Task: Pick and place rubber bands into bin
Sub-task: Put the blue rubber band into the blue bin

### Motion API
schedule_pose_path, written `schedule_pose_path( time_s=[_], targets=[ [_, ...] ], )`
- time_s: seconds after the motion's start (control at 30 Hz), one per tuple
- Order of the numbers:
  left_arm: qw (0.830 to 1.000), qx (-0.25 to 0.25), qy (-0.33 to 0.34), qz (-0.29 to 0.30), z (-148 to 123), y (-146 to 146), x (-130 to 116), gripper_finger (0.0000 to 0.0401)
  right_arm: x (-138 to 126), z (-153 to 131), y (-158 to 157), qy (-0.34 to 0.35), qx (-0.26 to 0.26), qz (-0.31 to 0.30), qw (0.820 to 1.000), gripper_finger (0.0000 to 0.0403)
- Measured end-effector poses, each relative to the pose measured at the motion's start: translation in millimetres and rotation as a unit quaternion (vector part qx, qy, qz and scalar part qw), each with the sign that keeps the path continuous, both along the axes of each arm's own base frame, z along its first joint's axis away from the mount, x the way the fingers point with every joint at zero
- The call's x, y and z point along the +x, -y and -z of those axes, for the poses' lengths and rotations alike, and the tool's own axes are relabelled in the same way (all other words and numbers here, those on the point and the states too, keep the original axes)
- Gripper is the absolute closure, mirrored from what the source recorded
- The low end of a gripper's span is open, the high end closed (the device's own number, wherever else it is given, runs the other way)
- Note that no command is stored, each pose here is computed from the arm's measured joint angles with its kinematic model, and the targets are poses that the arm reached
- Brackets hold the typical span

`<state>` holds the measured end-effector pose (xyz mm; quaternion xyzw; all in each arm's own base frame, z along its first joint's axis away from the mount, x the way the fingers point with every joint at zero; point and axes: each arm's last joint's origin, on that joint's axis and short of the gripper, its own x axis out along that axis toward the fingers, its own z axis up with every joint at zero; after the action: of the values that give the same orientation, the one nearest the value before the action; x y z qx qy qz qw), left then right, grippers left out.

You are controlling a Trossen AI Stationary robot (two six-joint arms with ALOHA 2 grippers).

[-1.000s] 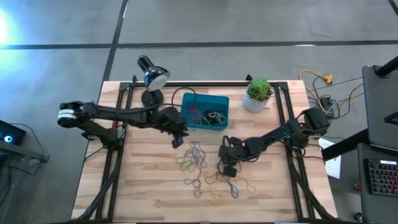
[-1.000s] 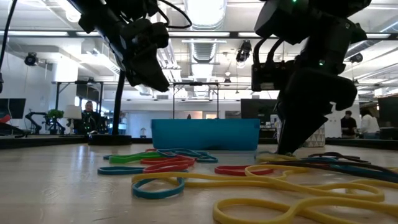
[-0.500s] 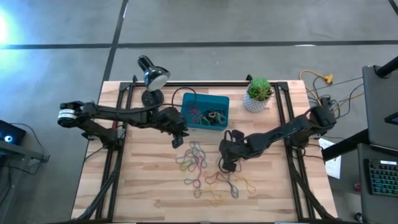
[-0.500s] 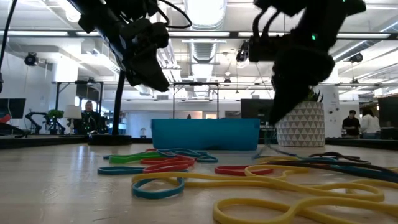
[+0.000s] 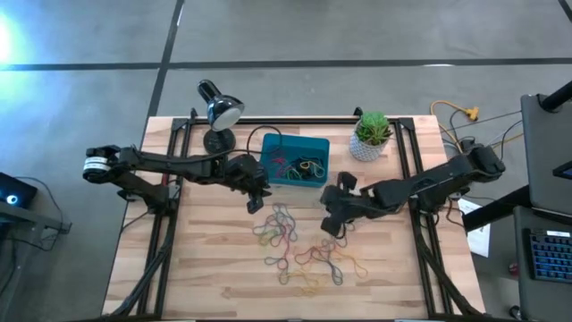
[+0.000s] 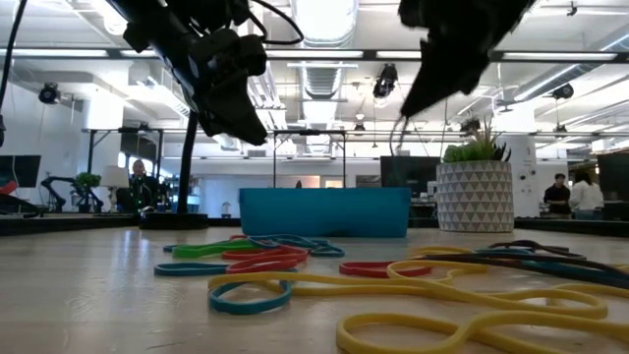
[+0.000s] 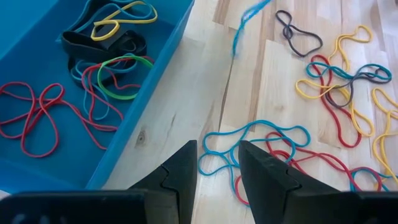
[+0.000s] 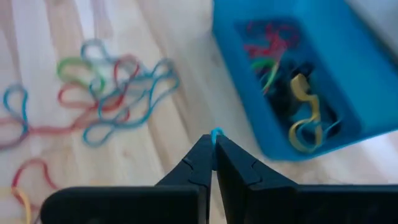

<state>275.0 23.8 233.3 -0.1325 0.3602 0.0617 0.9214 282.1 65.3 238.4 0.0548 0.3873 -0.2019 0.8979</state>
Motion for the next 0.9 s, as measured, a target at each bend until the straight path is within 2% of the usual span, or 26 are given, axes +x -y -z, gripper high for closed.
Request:
schedule_pose_path(
  time_s=[0.2, 0.53, 0.7, 0.9],
  targets=[
    [1.0, 0.0, 0.001, 0.001, -0.2, 0.5, 0.2, 0.0299, -9.0, -27.1, 15.3, 0.056, -0.041, 0.022, 0.997, 0.0395],
    [1.0, 0.001, 0.009, 0.001, -1.3, 0.4, 1.3, 0.0299, -5.1, -52.0, 71.0, 0.108, -0.097, 0.062, 0.987, 0.0395],
    [1.0, 0.0, 0.01, 0.0, -1.4, 0.4, 1.3, 0.0299, 2.8, -46.6, 102.0, 0.106, -0.08, 0.063, 0.989, 0.0395],
    [1.0, 0.001, 0.013, 0.0, -1.9, 0.4, 1.7, 0.0299, 13.6, -26.3, 130.5, 0.083, -0.04, 0.068, 0.993, 0.0395]
  ],
)
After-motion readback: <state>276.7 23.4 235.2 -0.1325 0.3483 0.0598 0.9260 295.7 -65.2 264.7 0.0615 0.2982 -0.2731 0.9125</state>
